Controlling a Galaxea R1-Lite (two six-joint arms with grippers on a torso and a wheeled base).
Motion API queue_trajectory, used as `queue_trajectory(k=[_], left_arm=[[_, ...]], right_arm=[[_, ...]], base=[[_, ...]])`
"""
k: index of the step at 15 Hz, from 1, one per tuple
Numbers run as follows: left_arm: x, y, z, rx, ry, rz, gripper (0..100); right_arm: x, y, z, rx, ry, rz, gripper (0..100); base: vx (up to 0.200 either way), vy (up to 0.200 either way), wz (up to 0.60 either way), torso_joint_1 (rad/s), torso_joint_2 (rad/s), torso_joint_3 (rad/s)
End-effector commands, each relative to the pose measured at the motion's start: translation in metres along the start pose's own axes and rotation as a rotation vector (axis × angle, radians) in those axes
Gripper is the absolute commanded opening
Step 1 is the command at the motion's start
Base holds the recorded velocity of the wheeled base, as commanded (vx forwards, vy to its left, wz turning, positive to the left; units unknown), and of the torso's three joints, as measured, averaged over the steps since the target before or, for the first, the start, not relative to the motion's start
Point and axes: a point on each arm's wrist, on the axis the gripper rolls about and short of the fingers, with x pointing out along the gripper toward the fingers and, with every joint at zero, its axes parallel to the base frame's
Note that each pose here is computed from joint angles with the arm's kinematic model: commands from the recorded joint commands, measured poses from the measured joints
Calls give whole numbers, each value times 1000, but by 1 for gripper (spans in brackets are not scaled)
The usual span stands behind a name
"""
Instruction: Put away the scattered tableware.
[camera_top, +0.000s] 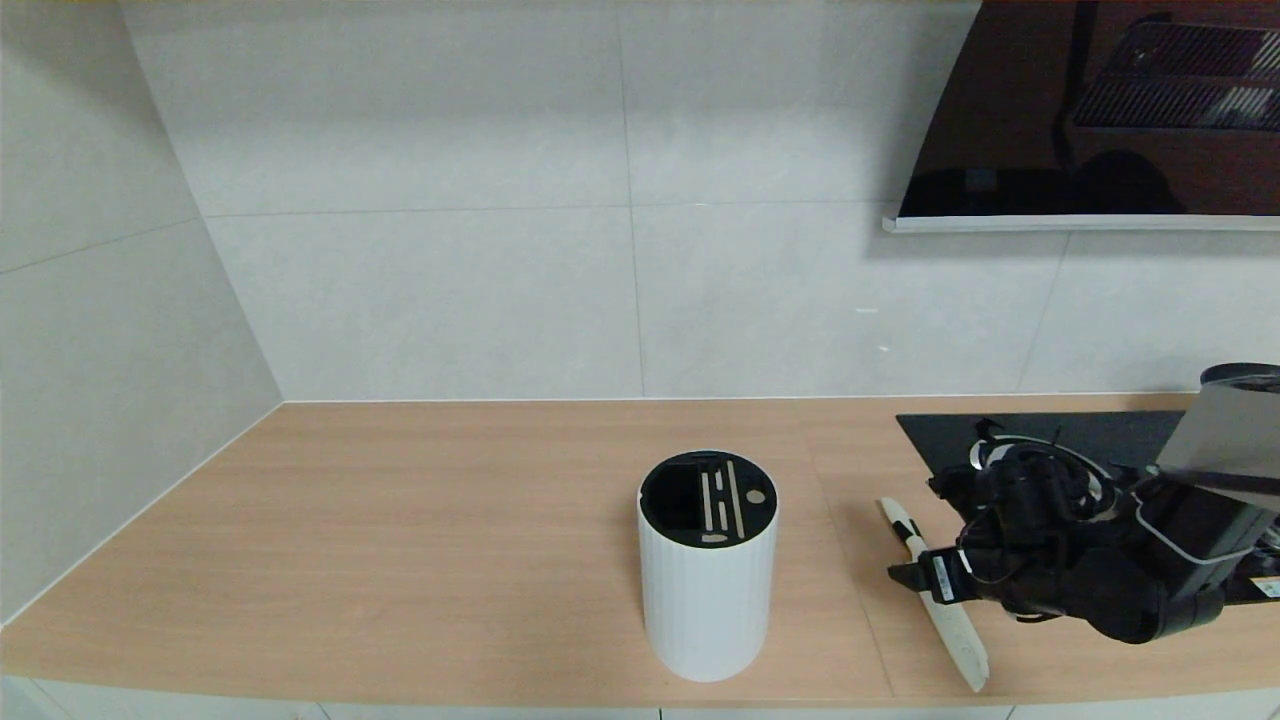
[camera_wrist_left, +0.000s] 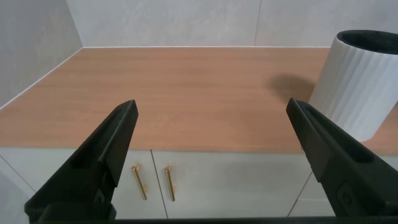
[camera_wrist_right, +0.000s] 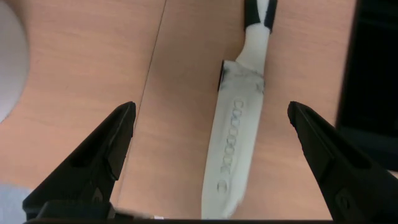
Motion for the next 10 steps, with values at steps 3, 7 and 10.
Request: queue_trajectory(k=[3, 7, 10], left_arm=[[0, 0, 0, 0, 0, 1, 100], [0, 0, 0, 0, 0, 1, 100], [0, 0, 0, 0, 0, 1, 100]], right_arm=[[25, -4, -14, 8, 53, -11, 100], [42, -12, -19, 30, 69, -27, 100], [46, -14, -17, 58, 32, -33, 100]], base=[[0, 0, 0, 0, 0, 0], [0, 0, 0, 0, 0, 0], [0, 0, 0, 0, 0, 0]])
